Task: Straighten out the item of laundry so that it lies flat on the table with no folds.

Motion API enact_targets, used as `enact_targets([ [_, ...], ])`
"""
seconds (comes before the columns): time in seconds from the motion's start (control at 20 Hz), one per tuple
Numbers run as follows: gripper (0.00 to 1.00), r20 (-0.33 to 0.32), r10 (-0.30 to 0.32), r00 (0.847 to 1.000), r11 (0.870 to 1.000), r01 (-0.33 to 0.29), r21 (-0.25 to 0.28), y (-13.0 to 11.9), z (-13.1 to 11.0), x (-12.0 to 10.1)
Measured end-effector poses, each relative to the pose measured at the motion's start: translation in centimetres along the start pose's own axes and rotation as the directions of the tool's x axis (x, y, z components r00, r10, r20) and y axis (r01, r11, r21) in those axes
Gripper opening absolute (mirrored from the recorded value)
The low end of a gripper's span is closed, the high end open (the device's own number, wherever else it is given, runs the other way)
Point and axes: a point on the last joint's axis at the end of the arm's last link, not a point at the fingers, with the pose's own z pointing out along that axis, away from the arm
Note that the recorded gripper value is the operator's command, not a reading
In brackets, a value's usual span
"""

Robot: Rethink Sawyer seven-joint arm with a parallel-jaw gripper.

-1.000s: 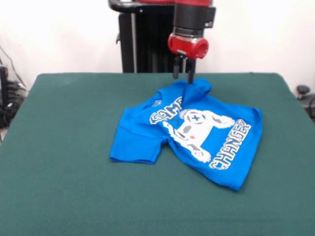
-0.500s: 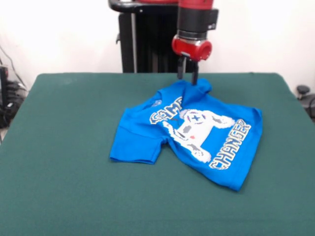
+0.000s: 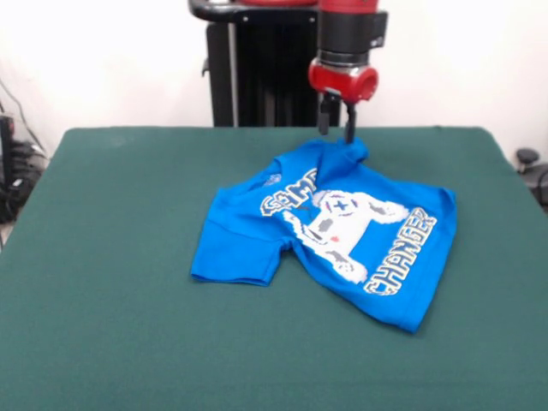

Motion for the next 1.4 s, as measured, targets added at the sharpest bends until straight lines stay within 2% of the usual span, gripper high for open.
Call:
enact_targets([
  [0.5,1.00,-0.037,-0.006,0.999,1.000,0.006,0.004,-0.1,1.1,1.9],
  [1.0,1.00,-0.041,-0.021,0.999,1.000,0.021,0.017,-0.9,2.5,4.1],
  [1.4,1.00,-0.044,-0.025,0.999,0.999,0.026,0.026,-0.9,2.8,4.7],
])
